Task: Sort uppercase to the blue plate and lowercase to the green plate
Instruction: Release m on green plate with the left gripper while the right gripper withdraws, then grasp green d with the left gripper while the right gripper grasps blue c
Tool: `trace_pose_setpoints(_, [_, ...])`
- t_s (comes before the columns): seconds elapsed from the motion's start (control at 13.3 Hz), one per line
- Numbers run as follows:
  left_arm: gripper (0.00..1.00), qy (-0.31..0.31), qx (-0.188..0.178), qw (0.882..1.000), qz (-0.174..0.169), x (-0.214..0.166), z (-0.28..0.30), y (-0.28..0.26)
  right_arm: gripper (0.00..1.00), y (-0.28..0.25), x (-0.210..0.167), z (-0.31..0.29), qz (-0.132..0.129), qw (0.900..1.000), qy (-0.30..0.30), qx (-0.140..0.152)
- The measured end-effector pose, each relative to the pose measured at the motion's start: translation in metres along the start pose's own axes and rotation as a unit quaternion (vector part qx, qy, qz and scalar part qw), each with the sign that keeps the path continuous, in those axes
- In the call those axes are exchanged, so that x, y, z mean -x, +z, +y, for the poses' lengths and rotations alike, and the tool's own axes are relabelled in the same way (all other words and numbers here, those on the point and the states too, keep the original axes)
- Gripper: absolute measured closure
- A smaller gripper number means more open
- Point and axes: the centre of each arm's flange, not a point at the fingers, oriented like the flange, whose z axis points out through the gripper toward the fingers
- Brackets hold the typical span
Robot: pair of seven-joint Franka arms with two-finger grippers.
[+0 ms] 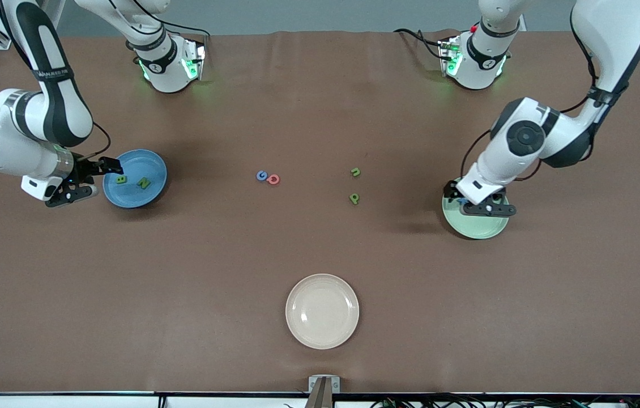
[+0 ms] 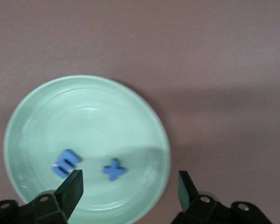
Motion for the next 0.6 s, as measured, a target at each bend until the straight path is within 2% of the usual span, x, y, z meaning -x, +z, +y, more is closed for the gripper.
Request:
trace_pose_setpoints(0.3, [0.06, -0.060, 0.033, 0.998, 0.007, 0.016, 0.107, -0.014, 0.00, -0.018, -0.034, -0.121, 0.002, 0.997, 0.078, 0.004])
trace_pose_setpoints(0.45, [0.06, -0.083, 0.052, 0.995, -0.006, 0.023, 0.149, -0.010, 0.00, -0.008, -0.042, -0.183, 0.019, 0.994, 0.108, 0.010])
trace_pose_setpoints(0.6, [0.04, -0.101, 0.053, 0.993, -0.015, 0.022, 0.172, 0.003, 0.00, 0.012, -0.042, -0.234, 0.043, 0.990, 0.135, 0.018])
